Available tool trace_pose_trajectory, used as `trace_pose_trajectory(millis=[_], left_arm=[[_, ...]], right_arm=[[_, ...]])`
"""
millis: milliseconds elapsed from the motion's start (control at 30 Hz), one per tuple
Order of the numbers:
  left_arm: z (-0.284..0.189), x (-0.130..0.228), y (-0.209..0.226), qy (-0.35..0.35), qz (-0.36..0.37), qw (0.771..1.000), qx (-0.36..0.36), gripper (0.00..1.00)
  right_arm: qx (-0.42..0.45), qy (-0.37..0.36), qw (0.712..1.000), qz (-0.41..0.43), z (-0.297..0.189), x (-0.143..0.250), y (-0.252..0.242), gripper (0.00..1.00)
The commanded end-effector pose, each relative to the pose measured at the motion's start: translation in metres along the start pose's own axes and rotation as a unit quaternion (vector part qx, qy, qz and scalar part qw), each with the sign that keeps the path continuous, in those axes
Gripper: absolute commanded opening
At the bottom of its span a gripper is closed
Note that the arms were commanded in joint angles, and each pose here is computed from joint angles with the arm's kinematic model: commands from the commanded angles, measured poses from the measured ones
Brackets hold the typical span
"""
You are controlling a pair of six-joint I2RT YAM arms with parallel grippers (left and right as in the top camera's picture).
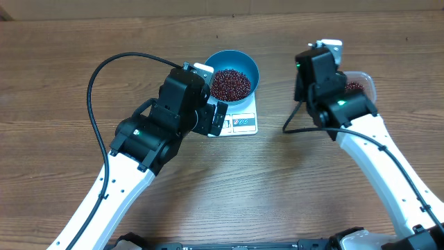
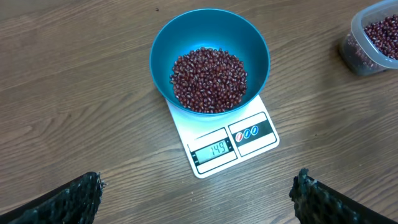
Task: Scoop item into bowl and weigh 150g on scale
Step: 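Raise the empty scoop and move it right over the bean tub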
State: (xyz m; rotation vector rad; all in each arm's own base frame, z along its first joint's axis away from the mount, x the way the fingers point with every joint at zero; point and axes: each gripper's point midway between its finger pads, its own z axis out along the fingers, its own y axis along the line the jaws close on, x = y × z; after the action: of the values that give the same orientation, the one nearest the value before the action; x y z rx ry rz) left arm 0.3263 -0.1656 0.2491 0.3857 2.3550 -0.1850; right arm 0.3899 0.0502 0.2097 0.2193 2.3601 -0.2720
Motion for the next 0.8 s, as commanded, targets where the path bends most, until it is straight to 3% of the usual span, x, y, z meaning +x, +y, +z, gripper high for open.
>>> trace_pose_trajectory(millis=[0, 367, 767], left_arm=[[-0.009, -0.009, -0.001, -0.016, 0.007, 1.000, 0.006, 0.99], [-0.009, -0.009, -0.001, -0.016, 0.007, 1.000, 0.006, 0.99], [-0.009, -0.009, -0.001, -0.016, 0.007, 1.000, 0.006, 1.00]], right_arm=[[0.010, 0.036, 0.998, 0.042, 0.010, 0.007, -0.027, 0.04], [0.002, 0.161, 0.986, 0.046, 0.024, 0.058, -0.066, 0.04], [-0.018, 0.167, 0.984, 0.054, 0.047, 0.080, -0.057, 0.04]])
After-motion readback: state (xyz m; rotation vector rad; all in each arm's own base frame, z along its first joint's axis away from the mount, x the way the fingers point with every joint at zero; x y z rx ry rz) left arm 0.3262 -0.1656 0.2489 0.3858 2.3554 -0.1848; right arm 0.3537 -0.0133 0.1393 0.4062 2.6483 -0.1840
